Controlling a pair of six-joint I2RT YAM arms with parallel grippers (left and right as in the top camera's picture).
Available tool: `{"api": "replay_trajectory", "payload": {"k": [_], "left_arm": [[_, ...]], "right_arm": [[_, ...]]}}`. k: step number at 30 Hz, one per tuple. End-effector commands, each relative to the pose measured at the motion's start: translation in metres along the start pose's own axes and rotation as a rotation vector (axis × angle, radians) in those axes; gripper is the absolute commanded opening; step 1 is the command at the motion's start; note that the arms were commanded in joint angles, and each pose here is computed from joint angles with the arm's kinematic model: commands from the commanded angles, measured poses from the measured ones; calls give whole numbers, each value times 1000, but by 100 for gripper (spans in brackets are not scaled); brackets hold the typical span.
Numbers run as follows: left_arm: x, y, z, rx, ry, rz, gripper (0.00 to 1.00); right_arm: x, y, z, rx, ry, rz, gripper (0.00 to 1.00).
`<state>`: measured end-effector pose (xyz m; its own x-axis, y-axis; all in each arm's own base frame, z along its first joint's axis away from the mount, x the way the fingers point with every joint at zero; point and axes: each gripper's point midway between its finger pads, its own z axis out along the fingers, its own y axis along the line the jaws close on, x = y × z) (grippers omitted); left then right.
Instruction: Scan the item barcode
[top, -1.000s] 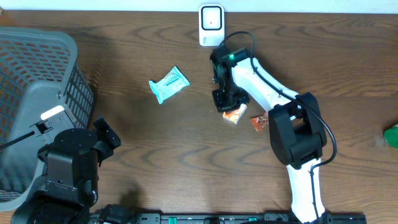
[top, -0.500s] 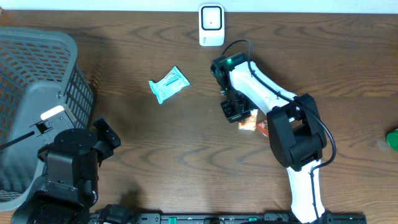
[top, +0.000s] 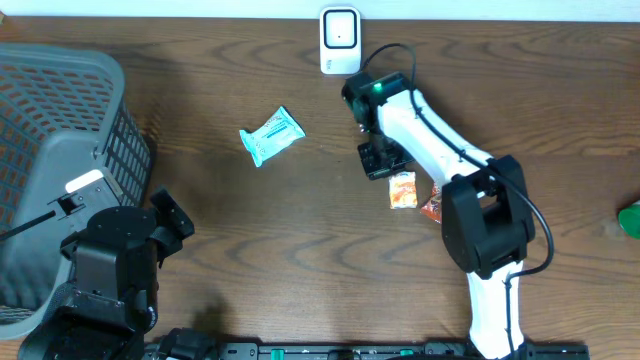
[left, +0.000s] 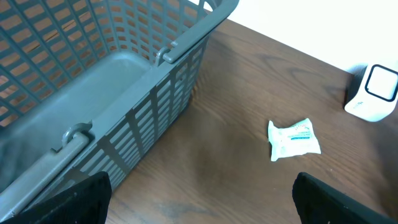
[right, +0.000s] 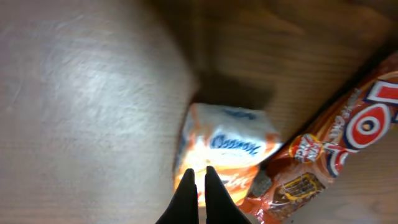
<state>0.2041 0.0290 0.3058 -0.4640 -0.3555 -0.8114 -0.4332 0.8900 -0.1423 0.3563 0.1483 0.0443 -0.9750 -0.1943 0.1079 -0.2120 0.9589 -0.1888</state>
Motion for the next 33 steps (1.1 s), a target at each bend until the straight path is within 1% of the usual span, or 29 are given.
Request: {"api": "replay_trajectory", "payload": {"k": [1, 4, 8, 10, 12, 17, 22, 26, 29, 33], "left_arm": [[0, 2, 2, -18, -2, -1, 93], [0, 2, 2, -18, -2, -1, 93], [0, 2, 2, -18, -2, -1, 93], [0, 2, 2, -18, -2, -1, 93], [0, 2, 2, -18, -2, -1, 93], [0, 2, 2, -18, -2, -1, 93], [0, 2, 2, -18, -2, -1, 93], [0, 2, 2, -18, -2, -1, 93], [0, 2, 2, -18, -2, -1, 93], [0, 2, 2, -18, -2, -1, 93]], "right_arm": [[-18, -24, -11, -1, -73, 147, 1], [-28, -36, -10, -13, -100, 187, 1], [-27, -50, -7, -9, -85, 223, 1], [-24, -62, -6, 21, -75, 278, 1], [-22, -68, -4, 24, -64, 298, 1], [-11, -67, 3, 20, -15, 292, 1], [0, -64, 24, 28, 23, 288, 1], [2, -53, 36, -20, 31, 283, 1], [-6, -40, 36, -91, 5, 203, 1], [-21, -13, 31, -208, -65, -21, 1]]}}
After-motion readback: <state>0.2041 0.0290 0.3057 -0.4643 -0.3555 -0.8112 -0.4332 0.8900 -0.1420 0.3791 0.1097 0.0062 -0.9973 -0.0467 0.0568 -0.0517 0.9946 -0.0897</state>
